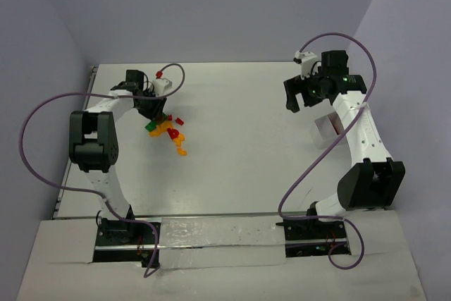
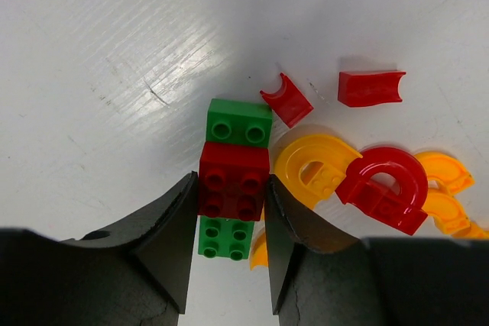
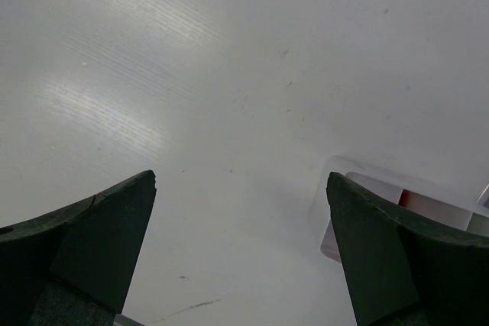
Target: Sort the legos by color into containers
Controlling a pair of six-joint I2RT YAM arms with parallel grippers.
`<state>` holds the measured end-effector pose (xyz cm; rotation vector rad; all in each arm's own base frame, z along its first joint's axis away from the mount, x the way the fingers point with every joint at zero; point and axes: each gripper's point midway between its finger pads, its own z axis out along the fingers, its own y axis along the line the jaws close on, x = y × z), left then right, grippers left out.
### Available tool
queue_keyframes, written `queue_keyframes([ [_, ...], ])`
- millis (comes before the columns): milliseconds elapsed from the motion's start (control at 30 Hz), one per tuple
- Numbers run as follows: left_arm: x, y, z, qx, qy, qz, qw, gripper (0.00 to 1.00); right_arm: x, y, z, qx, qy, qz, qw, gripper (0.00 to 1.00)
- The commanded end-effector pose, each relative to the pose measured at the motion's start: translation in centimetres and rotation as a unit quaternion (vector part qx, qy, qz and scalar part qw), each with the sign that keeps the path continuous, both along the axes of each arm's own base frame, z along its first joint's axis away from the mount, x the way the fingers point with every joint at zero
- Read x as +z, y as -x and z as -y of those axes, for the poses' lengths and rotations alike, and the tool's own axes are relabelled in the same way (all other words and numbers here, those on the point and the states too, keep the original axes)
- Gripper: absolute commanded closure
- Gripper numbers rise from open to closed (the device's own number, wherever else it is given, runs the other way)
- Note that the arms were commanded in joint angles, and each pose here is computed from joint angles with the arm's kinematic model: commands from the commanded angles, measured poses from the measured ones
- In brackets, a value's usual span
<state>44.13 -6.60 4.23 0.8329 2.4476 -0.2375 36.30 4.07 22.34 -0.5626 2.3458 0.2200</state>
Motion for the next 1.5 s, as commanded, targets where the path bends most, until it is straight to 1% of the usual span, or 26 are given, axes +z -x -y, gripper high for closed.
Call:
queue_keyframes([
  [0,1.3,-0.8,0.3,-0.013,0.011,0.012,1.000,0.70,1.8,-0.2,-2.0,0.022,-0.027,0.026,0.999,0.01],
  [100,2.8,-1.1,0.1,-0.012,0.007,0.028,1.000,0.79,2.6,0.0,-3.4,0.035,-0.054,0.035,0.997,0.02],
  [133,3.6,-1.2,0.1,-0.012,0.007,0.035,0.999,0.83,2.9,0.0,-3.9,0.037,-0.065,0.037,0.997,0.02],
  [200,5.7,-1.5,0.3,-0.014,0.010,0.054,0.998,0.88,3.4,0.3,-5.2,0.045,-0.098,0.039,0.993,0.04],
  [233,7.6,-1.6,0.7,-0.017,0.018,0.070,0.997,0.94,3.8,0.4,-5.8,0.040,-0.119,0.043,0.991,0.06],
  [300,10.0,-1.5,1.4,-0.025,0.028,0.092,0.995,0.99,4.1,0.5,-7.0,0.043,-0.152,0.040,0.987,0.08],
  [333,11.9,-1.1,2.3,-0.037,0.035,0.109,0.993,1.00,4.5,0.8,-8.0,0.045,-0.179,0.037,0.982,0.09],
  [400,13.6,-0.1,3.8,-0.055,0.043,0.124,0.990,1.00,5.0,1.3,-9.7,0.048,-0.224,0.019,0.973,0.12],
  [433,15.2,0.6,4.6,-0.064,0.047,0.141,0.987,1.00,5.0,1.4,-10.1,0.049,-0.238,0.013,0.970,0.13],
  [467,15.8,1.3,5.6,-0.074,0.049,0.147,0.985,1.00,5.2,1.5,-10.6,0.048,-0.252,0.007,0.967,0.14],
  [533,16.9,3.3,8.6,-0.103,0.059,0.159,0.980,1.00,5.3,1.5,-11.8,0.050,-0.287,-0.011,0.957,0.17],
  [600,17.5,6.3,12.8,-0.140,0.082,0.158,0.974,1.00,5.4,1.5,-12.8,0.051,-0.317,-0.029,0.947,0.21],
  [667,17.8,7.6,14.2,-0.152,0.093,0.160,0.971,1.00,5.7,1.4,-13.5,0.050,-0.339,-0.039,0.939,0.22],
  [700,17.8,9.2,16.5,-0.169,0.107,0.156,0.967,1.00,5.8,1.6,-14.3,0.053,-0.360,-0.055,0.930,0.23],
  [767,18.4,10.8,18.6,-0.184,0.118,0.157,0.963,1.00,5.9,1.9,-15.6,0.065,-0.375,-0.069,0.922,0.26],
  [800,18.5,11.1,19.0,-0.188,0.120,0.158,0.962,1.00,5.9,2.0,-15.9,0.068,-0.378,-0.073,0.921,0.27],
  [867,18.8,12.8,21.2,-0.209,0.126,0.155,0.957,1.00,5.6,2.6,-17.4,0.087,-0.382,-0.091,0.915,0.28],
  [967,19.0,14.1,22.9,-0.226,0.123,0.155,0.954,1.00,4.6,3.8,-19.3,0.107,-0.378,-0.113,0.913,0.31],
  [1167,19.2,15.2,24.4,-0.240,0.120,0.161,0.950,1.00,2.3,5.3,-21.8,0.130,-0.361,-0.148,0.911,0.36],
  [1467,19.5,15.1,24.9,-0.242,0.116,0.171,0.948,1.00,0.6,6.2,-22.8,0.142,-0.349,-0.178,0.909,0.40],
])
